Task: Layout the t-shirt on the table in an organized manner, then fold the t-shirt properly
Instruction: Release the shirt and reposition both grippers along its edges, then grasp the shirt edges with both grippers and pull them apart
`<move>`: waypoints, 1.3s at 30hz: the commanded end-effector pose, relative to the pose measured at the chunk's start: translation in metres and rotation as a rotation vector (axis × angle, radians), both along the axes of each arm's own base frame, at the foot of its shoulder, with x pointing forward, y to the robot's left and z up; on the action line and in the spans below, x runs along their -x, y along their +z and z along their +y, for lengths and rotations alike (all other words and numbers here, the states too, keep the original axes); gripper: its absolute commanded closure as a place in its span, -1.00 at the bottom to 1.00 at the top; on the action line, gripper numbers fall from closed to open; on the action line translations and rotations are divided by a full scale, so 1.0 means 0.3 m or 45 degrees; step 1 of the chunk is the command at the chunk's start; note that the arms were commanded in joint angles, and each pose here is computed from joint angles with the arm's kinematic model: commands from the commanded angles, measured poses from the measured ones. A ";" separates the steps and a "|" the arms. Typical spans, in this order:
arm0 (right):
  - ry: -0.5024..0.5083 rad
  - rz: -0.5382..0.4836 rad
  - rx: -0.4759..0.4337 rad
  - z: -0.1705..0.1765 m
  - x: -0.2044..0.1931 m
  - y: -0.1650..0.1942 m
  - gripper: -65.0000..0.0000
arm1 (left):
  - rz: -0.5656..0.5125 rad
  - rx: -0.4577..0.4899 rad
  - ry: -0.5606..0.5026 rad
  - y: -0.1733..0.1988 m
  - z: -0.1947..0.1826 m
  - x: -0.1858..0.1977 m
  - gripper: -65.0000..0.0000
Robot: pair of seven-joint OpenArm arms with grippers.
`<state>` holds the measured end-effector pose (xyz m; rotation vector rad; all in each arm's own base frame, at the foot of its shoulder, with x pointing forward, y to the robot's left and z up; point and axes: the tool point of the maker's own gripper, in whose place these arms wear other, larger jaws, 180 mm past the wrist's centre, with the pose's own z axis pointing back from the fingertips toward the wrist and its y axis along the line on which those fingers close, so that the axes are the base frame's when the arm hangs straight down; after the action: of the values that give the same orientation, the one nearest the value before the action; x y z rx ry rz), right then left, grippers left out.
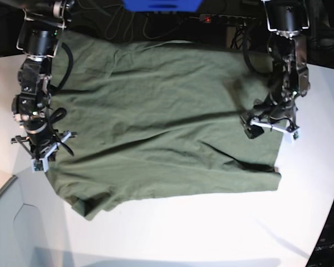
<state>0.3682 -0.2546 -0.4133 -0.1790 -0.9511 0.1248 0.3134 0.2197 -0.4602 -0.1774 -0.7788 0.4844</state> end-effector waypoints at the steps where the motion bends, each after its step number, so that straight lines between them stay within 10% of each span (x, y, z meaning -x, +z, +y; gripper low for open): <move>1: 0.031 -0.028 0.007 0.000 -0.026 0.040 1.00 | 0.022 -0.024 0.003 -0.009 0.017 0.004 -0.62; 17: 0.086 0.071 -0.012 0.025 0.023 -0.018 1.00 | 0.111 -0.107 0.174 -0.223 0.131 -0.083 -0.62; 29: 0.075 0.084 -0.091 0.046 -0.073 -0.036 1.00 | -0.015 -0.127 0.160 -0.064 0.170 -0.276 -0.62; 39: 0.096 0.003 -0.254 0.119 -0.312 0.015 1.00 | -0.114 -0.033 0.174 0.132 0.214 -0.079 -0.62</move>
<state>0.4453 -0.2155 -0.4309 0.0401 -0.8982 0.0932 0.3283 0.2781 -0.4328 -0.1271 -0.8509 0.6035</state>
